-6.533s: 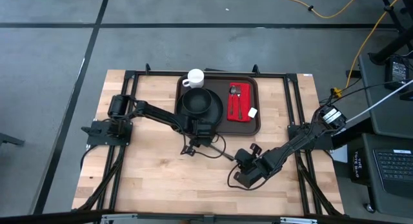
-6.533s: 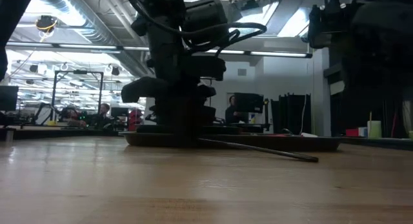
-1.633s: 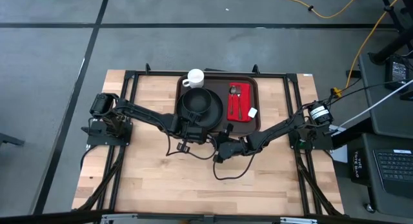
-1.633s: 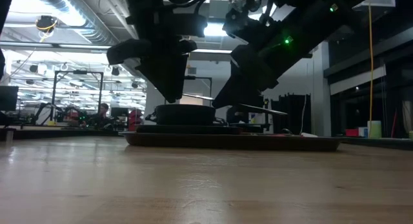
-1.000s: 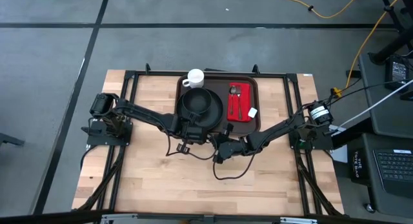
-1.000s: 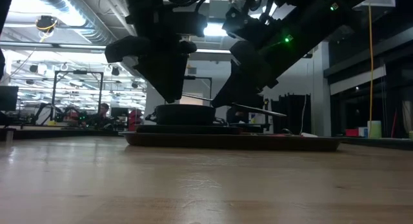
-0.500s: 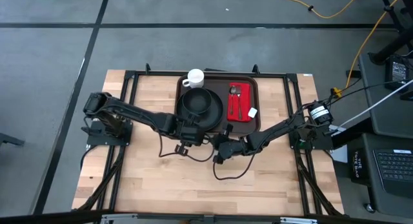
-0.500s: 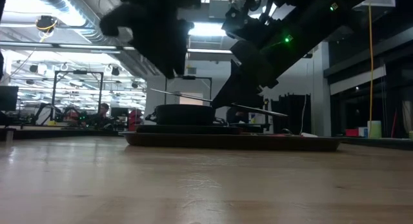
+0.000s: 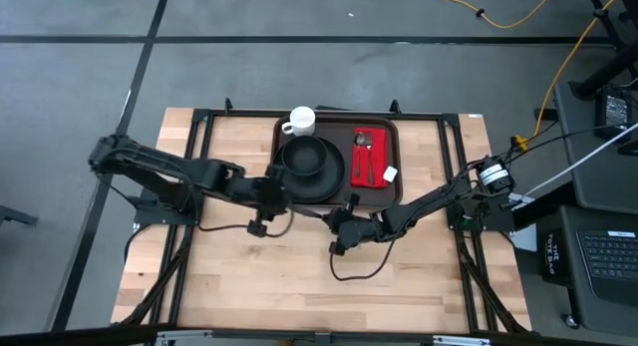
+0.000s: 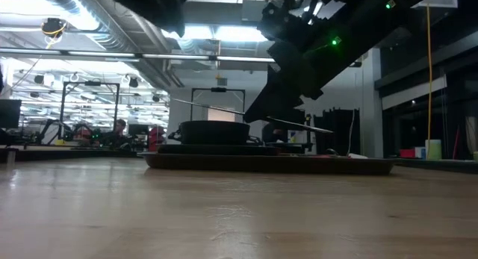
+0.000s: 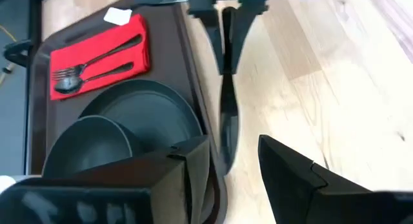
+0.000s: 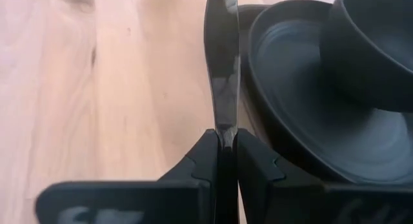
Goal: Set up tray
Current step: Put the black dinner knife on top of the red napkin on the right side of the fork
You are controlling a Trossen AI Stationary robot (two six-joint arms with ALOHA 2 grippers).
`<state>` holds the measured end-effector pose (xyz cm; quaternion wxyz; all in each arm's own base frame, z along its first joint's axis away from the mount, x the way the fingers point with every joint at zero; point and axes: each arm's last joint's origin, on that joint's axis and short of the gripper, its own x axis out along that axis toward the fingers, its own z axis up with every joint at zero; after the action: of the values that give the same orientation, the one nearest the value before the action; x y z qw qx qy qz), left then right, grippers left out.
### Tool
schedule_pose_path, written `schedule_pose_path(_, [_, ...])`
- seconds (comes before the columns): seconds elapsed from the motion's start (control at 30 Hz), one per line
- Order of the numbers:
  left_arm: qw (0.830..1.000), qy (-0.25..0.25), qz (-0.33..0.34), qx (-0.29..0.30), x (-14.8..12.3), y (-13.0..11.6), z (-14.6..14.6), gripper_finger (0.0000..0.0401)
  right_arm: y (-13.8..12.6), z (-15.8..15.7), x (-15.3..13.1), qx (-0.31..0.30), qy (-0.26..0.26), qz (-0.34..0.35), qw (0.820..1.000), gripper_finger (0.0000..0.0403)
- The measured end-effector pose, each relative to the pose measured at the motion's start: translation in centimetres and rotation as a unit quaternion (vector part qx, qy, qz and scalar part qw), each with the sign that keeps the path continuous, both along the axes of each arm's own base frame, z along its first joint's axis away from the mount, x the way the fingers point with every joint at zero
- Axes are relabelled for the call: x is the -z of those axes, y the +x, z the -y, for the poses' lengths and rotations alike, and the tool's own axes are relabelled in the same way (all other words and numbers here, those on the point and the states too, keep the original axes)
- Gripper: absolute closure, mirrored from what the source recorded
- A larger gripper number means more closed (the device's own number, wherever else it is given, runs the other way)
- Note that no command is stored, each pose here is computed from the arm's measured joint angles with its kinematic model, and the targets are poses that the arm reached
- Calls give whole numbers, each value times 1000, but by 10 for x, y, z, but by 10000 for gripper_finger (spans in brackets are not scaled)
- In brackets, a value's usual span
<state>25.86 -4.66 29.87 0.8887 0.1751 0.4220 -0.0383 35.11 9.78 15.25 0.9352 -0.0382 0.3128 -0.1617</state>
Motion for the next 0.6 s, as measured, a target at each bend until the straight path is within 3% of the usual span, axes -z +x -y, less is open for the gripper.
schedule_pose_path(0.3, [994, -40, 98, -15, 18, -56, -8, 299, -2, -5, -1, 1, 6, 4, 1000, 362])
schedule_pose_path(0.6, [972, -75, 223, 17, 35, -97, -16, 320, -4, -5, -13, 19, 28, 27, 999, 362])
